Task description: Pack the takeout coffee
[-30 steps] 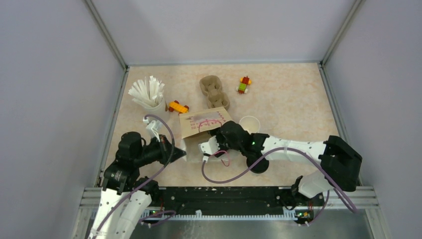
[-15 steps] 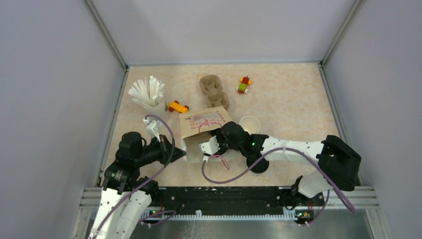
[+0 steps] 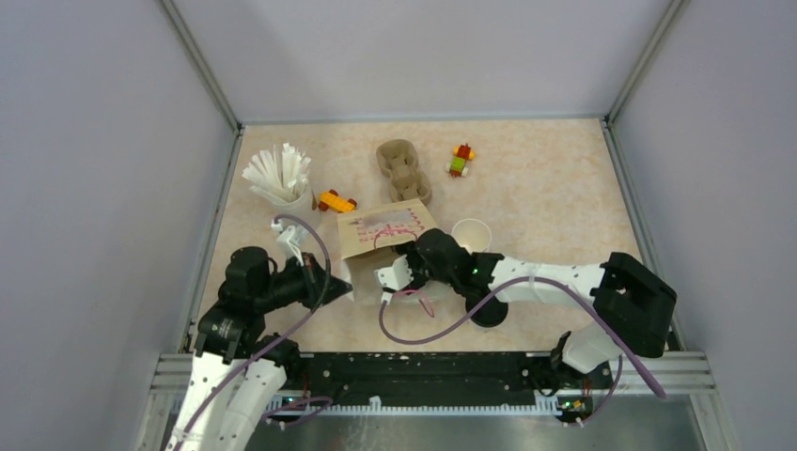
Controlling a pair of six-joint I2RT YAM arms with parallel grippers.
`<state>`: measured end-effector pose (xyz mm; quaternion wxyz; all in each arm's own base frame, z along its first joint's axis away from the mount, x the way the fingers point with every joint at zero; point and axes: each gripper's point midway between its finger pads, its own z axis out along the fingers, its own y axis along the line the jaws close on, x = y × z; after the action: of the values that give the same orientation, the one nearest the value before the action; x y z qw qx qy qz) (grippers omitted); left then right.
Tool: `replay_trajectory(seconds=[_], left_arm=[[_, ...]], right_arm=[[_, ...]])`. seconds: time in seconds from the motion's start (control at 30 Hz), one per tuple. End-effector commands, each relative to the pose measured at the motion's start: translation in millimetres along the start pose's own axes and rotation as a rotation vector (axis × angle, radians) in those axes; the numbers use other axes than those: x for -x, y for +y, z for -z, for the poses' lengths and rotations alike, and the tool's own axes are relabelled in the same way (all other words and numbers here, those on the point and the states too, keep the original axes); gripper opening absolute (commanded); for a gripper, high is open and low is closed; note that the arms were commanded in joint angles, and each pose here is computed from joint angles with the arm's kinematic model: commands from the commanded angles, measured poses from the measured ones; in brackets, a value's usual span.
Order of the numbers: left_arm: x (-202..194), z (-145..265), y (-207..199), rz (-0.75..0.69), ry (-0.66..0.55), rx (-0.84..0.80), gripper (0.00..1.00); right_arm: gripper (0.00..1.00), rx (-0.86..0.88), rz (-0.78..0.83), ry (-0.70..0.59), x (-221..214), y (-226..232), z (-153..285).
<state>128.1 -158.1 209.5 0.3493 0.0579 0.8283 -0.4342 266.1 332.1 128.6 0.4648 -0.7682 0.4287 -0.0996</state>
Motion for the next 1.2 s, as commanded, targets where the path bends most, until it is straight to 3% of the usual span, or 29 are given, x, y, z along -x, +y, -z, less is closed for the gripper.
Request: replay_trajectory(seconds=[0.0,0.5,1.17], left_arm=[[7.6,0.2,-14.4,-0.033,-0.010,-0.070,0.00],[8.4,3.8,-21.7,-0.011,-0.011,-0.089,0.00],[13.2,4.4,-19.5,-0.026,-0.014,-0.060,0.00]], right_arm=[[0.69,0.108,-0.036,0.097,-30.5,28.5,-4.0],[0.70,0.095,-0.042,0.113,-30.0,20.3,-7.3],[0.86,0.132,-0.077,0.018,-1.7,-12.6,25.8]])
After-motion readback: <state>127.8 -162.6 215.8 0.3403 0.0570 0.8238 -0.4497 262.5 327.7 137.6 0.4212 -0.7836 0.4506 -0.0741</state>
